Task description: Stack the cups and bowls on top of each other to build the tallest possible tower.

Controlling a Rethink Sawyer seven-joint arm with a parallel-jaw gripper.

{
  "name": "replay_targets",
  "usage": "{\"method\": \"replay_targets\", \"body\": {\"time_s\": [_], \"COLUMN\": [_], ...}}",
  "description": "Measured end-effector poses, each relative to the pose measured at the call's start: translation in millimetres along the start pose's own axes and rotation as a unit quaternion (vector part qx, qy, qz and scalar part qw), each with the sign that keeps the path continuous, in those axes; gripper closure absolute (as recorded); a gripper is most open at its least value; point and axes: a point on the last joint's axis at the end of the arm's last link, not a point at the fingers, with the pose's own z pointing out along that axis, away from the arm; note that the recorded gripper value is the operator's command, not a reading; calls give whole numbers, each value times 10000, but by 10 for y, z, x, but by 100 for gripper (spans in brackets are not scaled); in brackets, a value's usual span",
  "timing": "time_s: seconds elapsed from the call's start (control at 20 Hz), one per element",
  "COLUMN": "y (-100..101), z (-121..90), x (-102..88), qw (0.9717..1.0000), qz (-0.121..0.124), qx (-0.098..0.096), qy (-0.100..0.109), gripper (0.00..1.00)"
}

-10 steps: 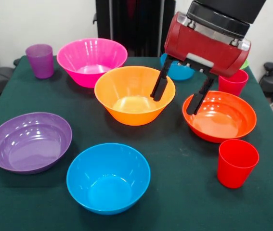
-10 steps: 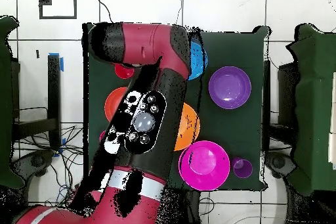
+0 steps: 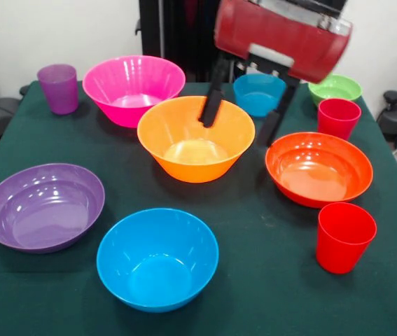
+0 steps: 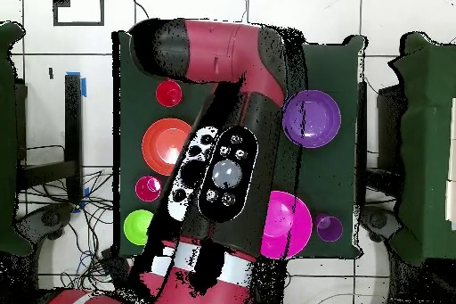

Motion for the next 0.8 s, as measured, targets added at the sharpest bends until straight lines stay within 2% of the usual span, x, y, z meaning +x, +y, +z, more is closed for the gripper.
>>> {"method": "replay_targets", "body": {"time_s": [0.25,0.5,0.8], "y": [-114,-127,-82], "z": [-18,-16,-12], "x": [-47,-5,51], "qw": [10000,9998,9994], "qz": [-5,-61,-233], "qx": [78,148,256], "qy": [-34,67,46], "gripper": [0,0,0]}}
